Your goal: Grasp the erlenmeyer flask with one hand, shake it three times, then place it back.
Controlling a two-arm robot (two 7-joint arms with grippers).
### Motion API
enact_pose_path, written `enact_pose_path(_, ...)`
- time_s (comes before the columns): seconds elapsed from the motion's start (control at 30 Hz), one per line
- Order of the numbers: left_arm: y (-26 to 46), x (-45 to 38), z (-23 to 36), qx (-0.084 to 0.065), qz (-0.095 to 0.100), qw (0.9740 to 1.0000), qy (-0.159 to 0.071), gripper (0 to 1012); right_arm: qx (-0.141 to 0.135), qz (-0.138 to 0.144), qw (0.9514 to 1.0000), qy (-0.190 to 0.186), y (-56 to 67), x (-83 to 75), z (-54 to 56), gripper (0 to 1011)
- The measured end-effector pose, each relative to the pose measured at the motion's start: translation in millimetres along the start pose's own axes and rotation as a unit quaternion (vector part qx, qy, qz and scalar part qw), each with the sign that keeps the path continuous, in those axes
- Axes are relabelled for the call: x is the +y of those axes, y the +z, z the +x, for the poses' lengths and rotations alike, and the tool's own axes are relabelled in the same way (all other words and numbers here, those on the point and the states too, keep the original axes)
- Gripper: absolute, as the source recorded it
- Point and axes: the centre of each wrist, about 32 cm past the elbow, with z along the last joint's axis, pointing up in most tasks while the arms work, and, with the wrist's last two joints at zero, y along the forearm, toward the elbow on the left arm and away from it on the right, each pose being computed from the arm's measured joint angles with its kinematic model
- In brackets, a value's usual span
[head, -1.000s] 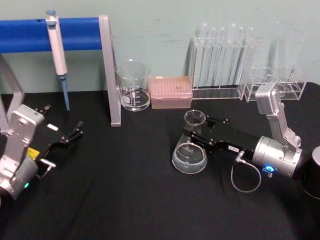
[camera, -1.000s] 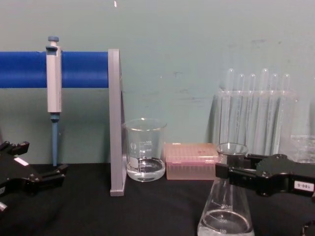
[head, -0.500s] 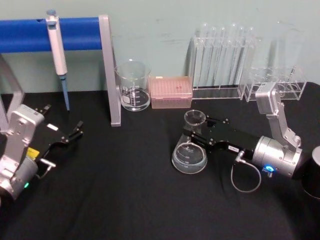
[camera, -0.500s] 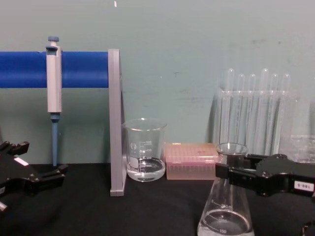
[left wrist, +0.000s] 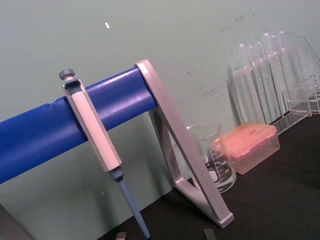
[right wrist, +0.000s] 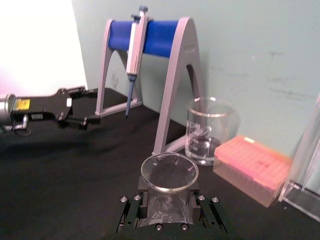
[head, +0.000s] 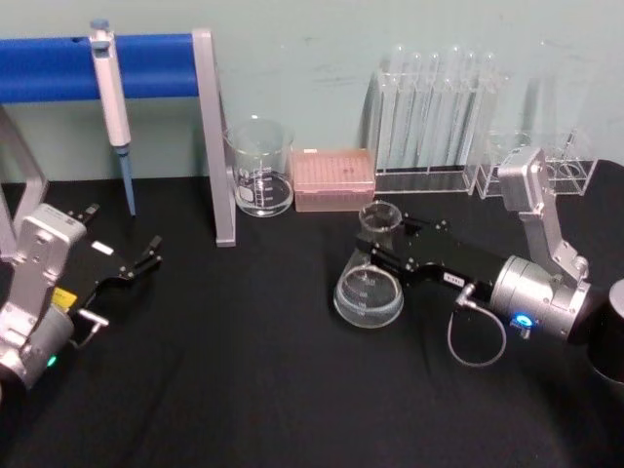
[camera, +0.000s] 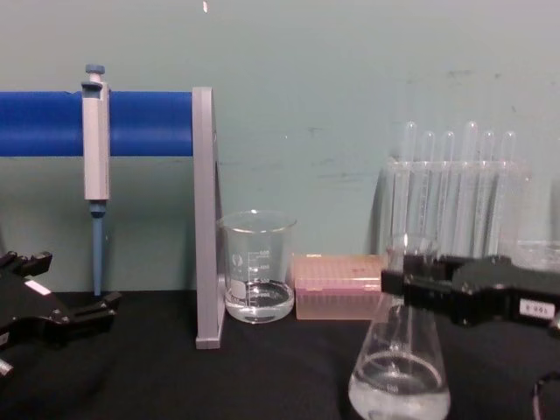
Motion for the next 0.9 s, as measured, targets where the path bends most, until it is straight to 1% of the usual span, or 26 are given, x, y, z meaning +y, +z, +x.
enact_pose_path(0.23,0.0,0.0,0.0,0.000,0.000,1.0000,0.000,1001,-0.009,0.015,0.9995,-0.027,17.1,-1.2,-12.1,453)
enact_pose_path(0.33,0.0,0.0,0.0,0.000,0.000,1.0000,0.000,1001,-0.015,0.024,0.9983,-0.051,27.5,-2.5,-20.8,453)
enact_pose_path(0.37,0.0,0.0,0.0,0.000,0.000,1.0000,0.000,1001,-0.015,0.024,0.9983,-0.051,27.5,-2.5,-20.8,453)
enact_pose_path(0.5,0.0,0.0,0.0,0.000,0.000,1.0000,0.000,1001,-0.022,0.032,0.9955,-0.087,36.8,-3.2,-33.7,453)
enact_pose_path(0.57,0.0,0.0,0.0,0.000,0.000,1.0000,0.000,1001,-0.023,0.034,0.9942,-0.100,39.1,-3.2,-38.0,453)
enact_pose_path(0.6,0.0,0.0,0.0,0.000,0.000,1.0000,0.000,1001,-0.026,0.036,0.9927,-0.112,40.8,-3.1,-42.5,453)
enact_pose_path(0.7,0.0,0.0,0.0,0.000,0.000,1.0000,0.000,1001,-0.026,0.038,0.9908,-0.127,42.0,-2.7,-48.1,453)
enact_pose_path(0.9,0.0,0.0,0.0,0.000,0.000,1.0000,0.000,1001,-0.025,0.040,0.9895,-0.137,43.0,-1.4,-53.3,453)
